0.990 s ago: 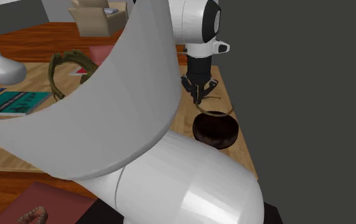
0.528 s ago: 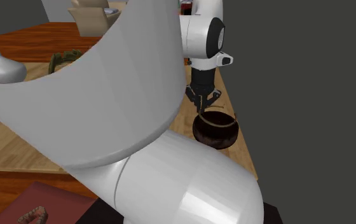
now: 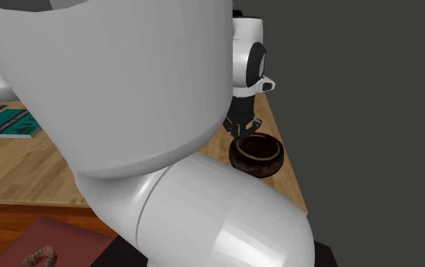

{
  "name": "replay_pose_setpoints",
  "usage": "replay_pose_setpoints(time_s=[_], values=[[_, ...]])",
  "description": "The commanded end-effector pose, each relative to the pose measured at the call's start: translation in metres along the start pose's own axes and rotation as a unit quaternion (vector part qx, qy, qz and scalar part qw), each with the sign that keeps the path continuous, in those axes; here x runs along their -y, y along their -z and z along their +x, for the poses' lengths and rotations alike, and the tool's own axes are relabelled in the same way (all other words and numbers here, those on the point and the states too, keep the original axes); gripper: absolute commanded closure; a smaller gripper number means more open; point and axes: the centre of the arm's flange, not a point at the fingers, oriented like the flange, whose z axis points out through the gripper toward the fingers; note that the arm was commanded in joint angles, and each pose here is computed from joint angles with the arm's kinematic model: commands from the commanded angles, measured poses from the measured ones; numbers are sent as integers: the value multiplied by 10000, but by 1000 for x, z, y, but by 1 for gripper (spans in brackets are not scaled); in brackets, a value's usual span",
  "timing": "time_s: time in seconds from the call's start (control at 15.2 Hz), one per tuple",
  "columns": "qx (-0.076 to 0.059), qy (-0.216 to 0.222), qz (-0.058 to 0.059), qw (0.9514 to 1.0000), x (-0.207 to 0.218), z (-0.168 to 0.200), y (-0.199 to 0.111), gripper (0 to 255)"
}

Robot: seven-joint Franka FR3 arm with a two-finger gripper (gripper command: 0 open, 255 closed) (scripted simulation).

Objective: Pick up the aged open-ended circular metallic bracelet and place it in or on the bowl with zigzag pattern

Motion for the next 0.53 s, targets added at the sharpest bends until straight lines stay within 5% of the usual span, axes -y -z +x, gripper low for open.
replay_pose_setpoints(time_s=[0.0, 0.33, 0.4, 0.46], values=[[9, -4, -1, 10000, -1, -1, -3, 255], [9, -4, -1, 10000, -1, -1, -3, 255], [9, -4, -1, 10000, -1, -1, -4, 0], [9, -4, -1, 10000, -1, -1, -4, 0]])
